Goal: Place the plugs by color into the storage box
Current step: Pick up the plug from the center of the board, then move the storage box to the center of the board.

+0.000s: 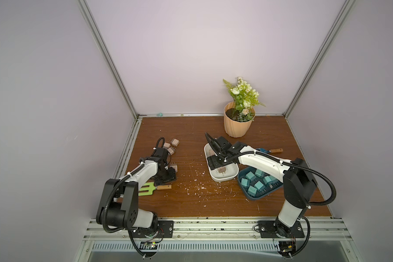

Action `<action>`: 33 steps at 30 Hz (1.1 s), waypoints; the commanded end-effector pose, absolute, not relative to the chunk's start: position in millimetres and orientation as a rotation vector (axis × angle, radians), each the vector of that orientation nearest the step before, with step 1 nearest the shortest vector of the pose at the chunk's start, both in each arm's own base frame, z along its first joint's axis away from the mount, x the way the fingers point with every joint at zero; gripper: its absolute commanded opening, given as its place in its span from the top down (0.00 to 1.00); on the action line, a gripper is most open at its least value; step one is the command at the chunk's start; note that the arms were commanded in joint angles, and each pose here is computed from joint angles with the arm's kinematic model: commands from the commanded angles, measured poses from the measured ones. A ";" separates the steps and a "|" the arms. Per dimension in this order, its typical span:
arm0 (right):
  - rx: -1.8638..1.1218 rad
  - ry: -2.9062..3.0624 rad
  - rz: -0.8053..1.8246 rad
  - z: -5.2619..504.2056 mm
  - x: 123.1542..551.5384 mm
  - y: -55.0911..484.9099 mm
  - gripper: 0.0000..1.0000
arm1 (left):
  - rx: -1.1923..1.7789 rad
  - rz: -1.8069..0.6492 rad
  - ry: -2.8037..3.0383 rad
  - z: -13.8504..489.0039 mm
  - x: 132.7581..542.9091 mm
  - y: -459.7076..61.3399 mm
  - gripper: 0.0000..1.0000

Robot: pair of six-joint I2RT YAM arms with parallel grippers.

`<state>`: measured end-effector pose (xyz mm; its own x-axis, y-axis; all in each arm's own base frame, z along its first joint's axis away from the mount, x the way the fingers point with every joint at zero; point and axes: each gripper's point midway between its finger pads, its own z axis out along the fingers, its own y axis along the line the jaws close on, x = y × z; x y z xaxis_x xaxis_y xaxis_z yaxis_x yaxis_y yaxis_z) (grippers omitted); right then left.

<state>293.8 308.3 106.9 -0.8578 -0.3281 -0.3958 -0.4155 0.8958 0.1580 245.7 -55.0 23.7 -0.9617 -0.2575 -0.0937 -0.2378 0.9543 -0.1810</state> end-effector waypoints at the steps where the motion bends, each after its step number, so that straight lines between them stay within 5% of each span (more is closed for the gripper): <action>1: -0.536 2.672 0.437 120.3 291.6 316.7 0.12 | -0.356 -0.178 2.982 27.3 258.8 -49.9 0.37; 6: -0.580 2.698 0.461 107.3 290.5 330.7 0.12 | -0.329 -0.190 2.969 30.1 272.5 -52.7 0.28; 10: -0.601 2.699 0.481 102.3 297.2 346.3 0.12 | -0.325 -0.166 2.984 24.9 263.9 -49.7 0.43; 18: -0.678 2.698 0.538 92.5 298.3 388.9 0.13 | -0.405 -0.154 2.952 27.5 244.7 -44.2 0.55; 26: -0.846 2.651 0.541 95.5 278.7 441.6 0.14 | -0.382 -0.133 2.897 59.9 258.5 -41.8 0.55; 33: -0.768 2.607 0.482 124.8 289.9 423.5 0.12 | -0.413 -0.228 2.846 84.4 262.9 -52.3 0.55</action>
